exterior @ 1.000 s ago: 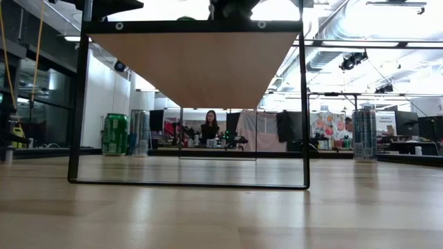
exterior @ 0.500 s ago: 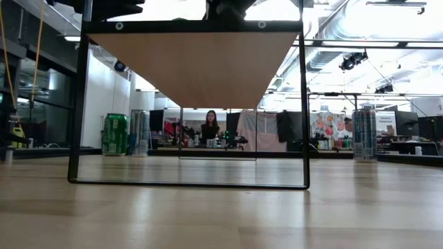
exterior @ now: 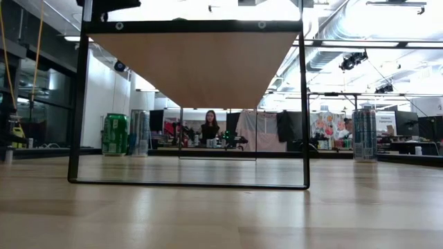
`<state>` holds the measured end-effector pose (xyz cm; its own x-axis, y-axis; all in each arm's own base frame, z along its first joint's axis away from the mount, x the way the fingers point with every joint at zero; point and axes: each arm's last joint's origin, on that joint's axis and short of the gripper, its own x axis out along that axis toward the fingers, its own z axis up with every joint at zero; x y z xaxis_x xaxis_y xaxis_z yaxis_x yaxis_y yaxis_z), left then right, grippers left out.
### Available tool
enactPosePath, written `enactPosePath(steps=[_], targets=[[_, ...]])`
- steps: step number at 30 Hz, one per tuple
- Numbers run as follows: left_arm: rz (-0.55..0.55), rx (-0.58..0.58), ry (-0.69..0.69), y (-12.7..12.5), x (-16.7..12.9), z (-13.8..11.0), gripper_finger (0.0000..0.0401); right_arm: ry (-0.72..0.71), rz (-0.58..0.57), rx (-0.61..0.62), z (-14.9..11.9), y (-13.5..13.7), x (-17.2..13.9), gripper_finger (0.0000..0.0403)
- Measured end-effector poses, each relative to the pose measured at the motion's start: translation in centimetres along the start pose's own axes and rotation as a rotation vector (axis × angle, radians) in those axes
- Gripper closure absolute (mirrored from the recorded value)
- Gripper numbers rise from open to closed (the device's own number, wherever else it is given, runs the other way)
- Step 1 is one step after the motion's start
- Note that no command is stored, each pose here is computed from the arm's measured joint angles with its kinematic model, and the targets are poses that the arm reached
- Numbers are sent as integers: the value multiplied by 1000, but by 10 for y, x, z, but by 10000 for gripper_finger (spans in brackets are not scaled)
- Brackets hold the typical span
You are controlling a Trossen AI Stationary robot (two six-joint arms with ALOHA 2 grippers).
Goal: Place canned beverage on shelf
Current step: Put the top left green soda can on the shelf
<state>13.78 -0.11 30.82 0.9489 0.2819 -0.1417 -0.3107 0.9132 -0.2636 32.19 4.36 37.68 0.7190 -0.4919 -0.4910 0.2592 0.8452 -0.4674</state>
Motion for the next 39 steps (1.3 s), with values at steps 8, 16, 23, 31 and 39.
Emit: enactPosePath(steps=[8, 16, 23, 31, 39], targets=[[-86, 91, 12, 15, 3, 11, 401, 133, -4, 295, -30, -45, -51, 403], [-324, 70, -159, 10, 0, 32, 401, 125, 91, 400, -47, -65, -97, 403], [-296, 4, -161, 11, 1, 33, 401, -19, 219, 494, -100, -59, -112, 403], [-256, -37, -166, 12, 2, 33, 401, -585, 366, 533, -125, -43, -101, 403], [-228, -25, -158, 12, 5, 32, 401, -606, 317, 499, -136, -28, -78, 403]])
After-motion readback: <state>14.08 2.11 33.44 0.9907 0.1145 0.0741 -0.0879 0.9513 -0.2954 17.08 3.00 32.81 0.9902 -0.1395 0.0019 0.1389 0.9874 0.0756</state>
